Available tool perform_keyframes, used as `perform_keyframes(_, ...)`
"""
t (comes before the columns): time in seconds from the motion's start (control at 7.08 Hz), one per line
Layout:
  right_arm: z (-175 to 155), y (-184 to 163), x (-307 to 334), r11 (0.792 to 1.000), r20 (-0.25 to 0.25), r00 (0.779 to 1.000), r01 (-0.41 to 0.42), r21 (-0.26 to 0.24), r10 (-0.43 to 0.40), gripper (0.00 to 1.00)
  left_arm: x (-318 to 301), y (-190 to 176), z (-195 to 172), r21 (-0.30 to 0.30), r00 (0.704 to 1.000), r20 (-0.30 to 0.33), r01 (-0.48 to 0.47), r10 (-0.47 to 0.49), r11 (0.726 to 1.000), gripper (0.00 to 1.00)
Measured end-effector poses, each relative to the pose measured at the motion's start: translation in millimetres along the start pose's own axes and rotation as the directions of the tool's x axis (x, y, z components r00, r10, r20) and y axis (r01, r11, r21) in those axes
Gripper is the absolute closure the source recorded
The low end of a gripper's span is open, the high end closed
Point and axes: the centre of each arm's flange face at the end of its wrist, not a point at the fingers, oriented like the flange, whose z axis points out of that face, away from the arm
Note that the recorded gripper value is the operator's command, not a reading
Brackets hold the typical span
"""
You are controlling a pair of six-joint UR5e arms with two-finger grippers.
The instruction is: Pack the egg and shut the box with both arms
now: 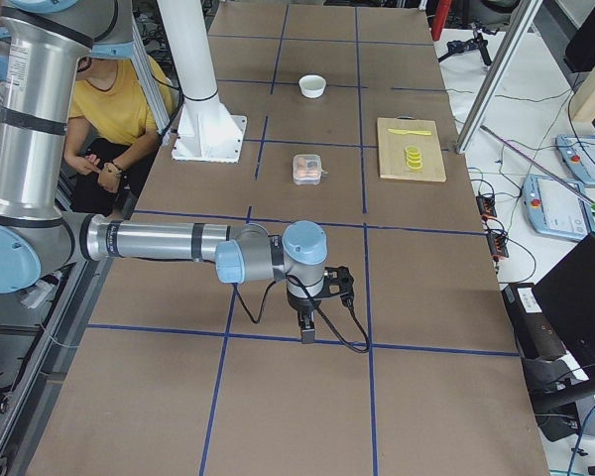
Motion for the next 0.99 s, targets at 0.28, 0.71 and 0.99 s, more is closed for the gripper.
perform_keyframes(0.28, -22, -12, -5, 0.998, 0.012, 0.999, -0.053, -0.026, 0.053, 0.00, 0, 0, 0, 0.000, 1.000, 0.000, 0.000, 0.000, 1.000, 0.00)
perform_keyframes(0.71, -33, -13, -8, 0.998, 0.003, 0.998, -0.059, -0.031, 0.059, 0.00, 2, 1, 4, -0.012, 1.000, 0.000, -0.003, 0.003, 1.000, 0.00)
perform_keyframes(0.99, -33, -13, -8, 0.999, 0.002, 0.999, -0.049, -0.023, 0.049, 0.00, 4, 5, 10, -0.025, 1.000, -0.003, -0.007, 0.007, 1.000, 0.00)
